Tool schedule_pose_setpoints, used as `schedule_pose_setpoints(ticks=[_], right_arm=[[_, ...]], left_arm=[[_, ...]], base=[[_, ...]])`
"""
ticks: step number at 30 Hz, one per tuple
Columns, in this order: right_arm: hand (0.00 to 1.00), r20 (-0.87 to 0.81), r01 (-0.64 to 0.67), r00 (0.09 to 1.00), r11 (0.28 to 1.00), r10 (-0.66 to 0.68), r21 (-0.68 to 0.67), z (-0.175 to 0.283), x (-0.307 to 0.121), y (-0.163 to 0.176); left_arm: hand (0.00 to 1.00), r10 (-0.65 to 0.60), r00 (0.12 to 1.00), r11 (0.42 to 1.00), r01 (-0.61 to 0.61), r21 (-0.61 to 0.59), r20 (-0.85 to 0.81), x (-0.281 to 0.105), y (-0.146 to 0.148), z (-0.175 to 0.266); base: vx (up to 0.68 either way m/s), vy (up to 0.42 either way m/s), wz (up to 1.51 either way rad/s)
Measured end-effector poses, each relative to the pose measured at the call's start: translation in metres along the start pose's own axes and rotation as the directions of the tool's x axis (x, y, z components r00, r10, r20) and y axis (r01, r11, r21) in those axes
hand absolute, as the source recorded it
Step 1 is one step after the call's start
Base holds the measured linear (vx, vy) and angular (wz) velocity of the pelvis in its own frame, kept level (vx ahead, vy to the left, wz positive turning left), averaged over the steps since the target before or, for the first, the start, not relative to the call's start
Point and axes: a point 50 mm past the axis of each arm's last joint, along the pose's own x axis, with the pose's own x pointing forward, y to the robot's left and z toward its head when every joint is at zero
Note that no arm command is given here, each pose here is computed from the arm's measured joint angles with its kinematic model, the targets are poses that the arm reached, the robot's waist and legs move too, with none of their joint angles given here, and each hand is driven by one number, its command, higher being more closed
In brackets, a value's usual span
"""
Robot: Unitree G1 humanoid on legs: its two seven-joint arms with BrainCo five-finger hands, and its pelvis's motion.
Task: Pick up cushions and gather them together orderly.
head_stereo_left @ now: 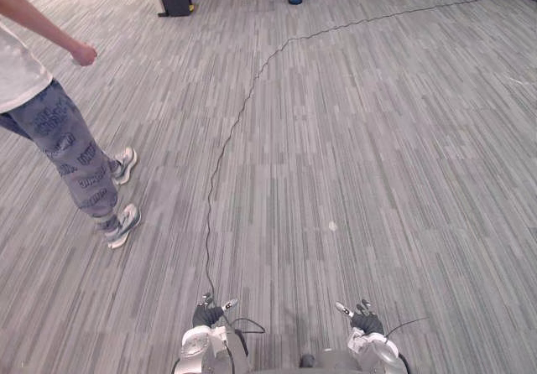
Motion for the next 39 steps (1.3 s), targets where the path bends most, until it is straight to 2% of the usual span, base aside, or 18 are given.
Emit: schedule_pose_setpoints(ticks=[9,14,19,21,26,30,39], right_arm=[[0.00,-0.028,0.003,1.000,1.000,-0.003,0.006,-0.010,-0.004,0.002],[0.00,0.027,-0.011,1.000,1.000,0.011,0.001,-0.001,-0.005,0.000],[0.00,0.047,0.013,0.999,0.999,-0.015,0.029,0.003,-0.006,-0.008],[0.00,0.028,0.037,0.999,0.999,-0.037,-0.008,0.000,-0.006,-0.020],[0.00,0.050,0.028,0.998,0.999,-0.026,-0.044,0.009,-0.003,-0.018],[0.00,0.002,-0.037,0.999,0.995,0.037,-0.089,-0.001,-0.003,0.001],[0.00,-0.027,-0.058,0.998,0.993,0.056,-0.105,-0.010,-0.006,0.007]], left_arm=[[0.00,0.036,0.999,0.999,-0.036,0.025,0.015,0.001,0.016,0.004],[0.00,-0.030,0.999,0.997,0.033,0.071,-0.045,0.001,-0.004,-0.006],[0.00,-0.046,0.996,0.996,0.051,0.073,-0.077,0.002,-0.010,-0.010],[0.00,-0.048,0.994,0.996,0.055,0.065,-0.096,0.000,-0.012,-0.016],[0.00,-0.042,0.995,0.996,0.049,0.075,-0.093,0.000,-0.010,-0.016],[0.00,-0.022,0.999,0.997,0.025,0.073,-0.043,0.000,-0.002,-0.007],[0.00,0.003,0.999,0.999,-0.005,0.041,0.044,-0.004,0.008,0.003]], base=[[0.64,0.305,-0.47],[0.51,0.152,-0.68],[0.48,-0.008,-0.18],[0.75,-0.073,-0.02],[0.66,-0.196,-0.37],[0.52,-0.034,-0.96],[0.67,0.242,-1.27]])
